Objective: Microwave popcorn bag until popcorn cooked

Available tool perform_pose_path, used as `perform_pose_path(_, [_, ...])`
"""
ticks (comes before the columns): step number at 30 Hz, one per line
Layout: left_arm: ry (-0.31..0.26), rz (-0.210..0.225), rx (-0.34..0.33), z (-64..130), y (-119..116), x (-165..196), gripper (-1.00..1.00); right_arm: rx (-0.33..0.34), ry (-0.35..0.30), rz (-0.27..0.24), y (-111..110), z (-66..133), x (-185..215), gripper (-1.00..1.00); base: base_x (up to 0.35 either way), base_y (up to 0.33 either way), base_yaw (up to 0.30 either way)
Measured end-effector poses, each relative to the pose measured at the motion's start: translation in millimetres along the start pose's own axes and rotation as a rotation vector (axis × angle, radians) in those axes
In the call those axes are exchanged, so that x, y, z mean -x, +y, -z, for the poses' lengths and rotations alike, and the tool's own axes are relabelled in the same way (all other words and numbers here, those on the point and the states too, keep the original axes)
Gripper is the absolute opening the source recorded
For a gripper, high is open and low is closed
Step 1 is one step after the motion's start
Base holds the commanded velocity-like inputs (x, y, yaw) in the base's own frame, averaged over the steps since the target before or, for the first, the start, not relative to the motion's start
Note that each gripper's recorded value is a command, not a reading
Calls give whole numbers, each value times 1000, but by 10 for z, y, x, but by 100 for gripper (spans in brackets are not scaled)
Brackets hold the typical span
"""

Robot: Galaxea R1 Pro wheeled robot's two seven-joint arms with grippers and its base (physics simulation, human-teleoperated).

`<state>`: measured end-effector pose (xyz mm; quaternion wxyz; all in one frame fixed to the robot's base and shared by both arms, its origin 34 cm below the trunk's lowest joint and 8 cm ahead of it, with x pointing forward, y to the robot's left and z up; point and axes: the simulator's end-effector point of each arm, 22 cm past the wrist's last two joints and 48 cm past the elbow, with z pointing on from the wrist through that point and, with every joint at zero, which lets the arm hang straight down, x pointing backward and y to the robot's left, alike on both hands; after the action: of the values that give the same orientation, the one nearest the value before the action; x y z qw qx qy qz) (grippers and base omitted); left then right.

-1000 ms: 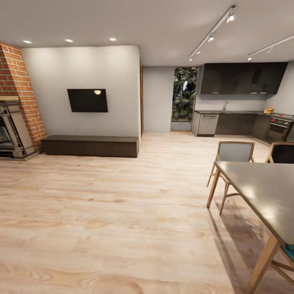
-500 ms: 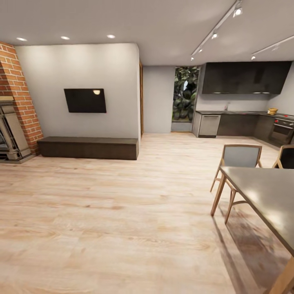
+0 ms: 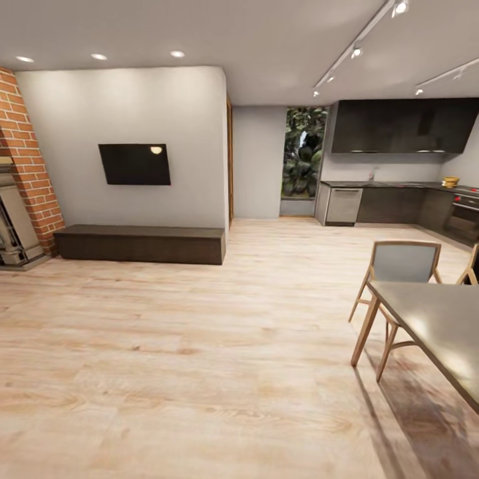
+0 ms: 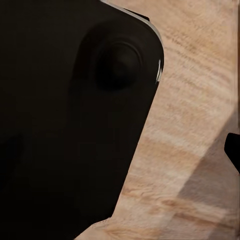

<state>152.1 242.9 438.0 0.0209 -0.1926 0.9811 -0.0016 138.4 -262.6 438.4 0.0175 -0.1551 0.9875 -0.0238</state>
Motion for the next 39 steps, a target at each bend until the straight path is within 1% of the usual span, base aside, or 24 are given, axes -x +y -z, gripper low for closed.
perform_pose_path(39, [0, -1, 0, 0, 0, 0, 100, -1, 1, -1, -9, 0, -3, 100, 325, 0, 0])
